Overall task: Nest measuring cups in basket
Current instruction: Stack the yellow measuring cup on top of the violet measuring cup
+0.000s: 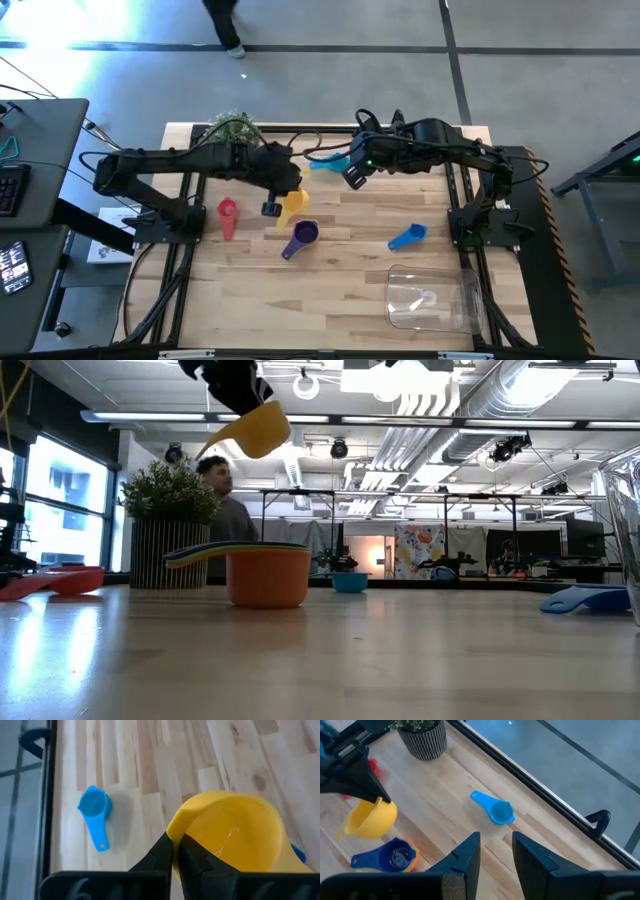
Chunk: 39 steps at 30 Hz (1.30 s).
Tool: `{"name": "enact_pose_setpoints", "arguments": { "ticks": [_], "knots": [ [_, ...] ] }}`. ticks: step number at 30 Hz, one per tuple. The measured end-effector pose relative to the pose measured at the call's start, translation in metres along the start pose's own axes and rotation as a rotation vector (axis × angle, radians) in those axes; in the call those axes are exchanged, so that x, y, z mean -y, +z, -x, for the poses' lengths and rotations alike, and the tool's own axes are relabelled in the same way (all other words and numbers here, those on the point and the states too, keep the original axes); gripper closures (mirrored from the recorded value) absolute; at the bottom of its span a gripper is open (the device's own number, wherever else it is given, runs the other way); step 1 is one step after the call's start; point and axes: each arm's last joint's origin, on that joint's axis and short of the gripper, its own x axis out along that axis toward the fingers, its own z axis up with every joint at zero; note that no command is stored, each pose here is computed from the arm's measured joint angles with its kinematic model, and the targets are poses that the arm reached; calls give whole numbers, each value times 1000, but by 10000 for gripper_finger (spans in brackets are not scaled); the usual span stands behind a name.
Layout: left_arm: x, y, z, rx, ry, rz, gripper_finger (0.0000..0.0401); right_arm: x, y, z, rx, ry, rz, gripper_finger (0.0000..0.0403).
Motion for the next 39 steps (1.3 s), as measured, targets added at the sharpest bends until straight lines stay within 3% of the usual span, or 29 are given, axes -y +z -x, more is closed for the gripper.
{"name": "enact_pose_setpoints", "arguments": {
  "ticks": [7,11,21,39],
  "knots": [
    [-3,0,-16,-28,-29,-51,396,4,3,-2,17,-31,-15,299],
    [1,-1,-35,-75,-96,-2,396,6,4,-4,17,-33,-22,299],
    [20,-2,-68,-180,-178,59,396,7,5,-4,19,-34,-23,299],
    [45,-2,-107,-256,-244,14,394,6,6,-5,22,-28,-51,299]
  ]
}}
